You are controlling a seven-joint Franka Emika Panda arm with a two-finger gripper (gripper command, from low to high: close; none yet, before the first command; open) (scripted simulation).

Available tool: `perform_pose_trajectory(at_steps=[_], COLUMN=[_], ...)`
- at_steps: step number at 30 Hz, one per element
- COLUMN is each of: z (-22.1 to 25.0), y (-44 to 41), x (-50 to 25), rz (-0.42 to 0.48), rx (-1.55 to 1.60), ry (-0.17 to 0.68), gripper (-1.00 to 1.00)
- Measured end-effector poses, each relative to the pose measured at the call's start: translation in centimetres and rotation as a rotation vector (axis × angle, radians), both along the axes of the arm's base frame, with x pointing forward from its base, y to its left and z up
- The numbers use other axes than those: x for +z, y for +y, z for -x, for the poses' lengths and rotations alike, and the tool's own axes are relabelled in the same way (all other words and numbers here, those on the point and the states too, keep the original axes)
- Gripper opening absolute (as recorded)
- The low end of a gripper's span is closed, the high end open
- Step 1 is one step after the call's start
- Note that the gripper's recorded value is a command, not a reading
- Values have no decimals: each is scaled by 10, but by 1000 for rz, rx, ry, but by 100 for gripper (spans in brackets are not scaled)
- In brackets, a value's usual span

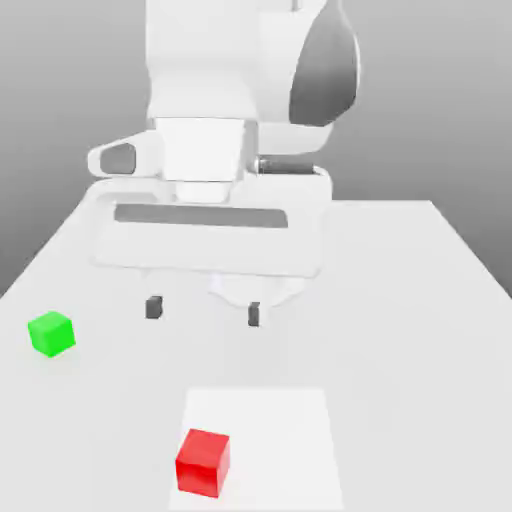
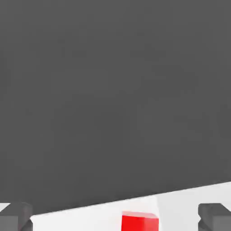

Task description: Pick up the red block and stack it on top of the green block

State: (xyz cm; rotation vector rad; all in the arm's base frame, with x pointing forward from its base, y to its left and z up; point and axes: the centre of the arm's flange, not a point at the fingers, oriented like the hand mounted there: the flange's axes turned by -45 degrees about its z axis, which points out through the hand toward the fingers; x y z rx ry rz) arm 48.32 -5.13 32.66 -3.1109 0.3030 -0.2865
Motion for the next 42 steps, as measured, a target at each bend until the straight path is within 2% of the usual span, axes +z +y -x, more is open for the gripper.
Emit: perform_pose_trajectory(at_steps=[5, 10, 11, 18, 23, 26, 33, 42], z=[20, 25, 26, 26, 26, 40, 106, 217], y=[-9, -11, -11, -10, -12, -53, -170, -261], x=[-96, -164, -175, -178, -125, -110, -88, -75], rz=[-16, -19, -19, -19, -19, 7, 50, 44], rx=[-42, -50, -50, -50, -49, -27, 8, 99], ry=[148, 181, 181, 181, 182, 181, 193, 205], gripper=[0, 0, -100, -100, -100, -100, -100, -100])
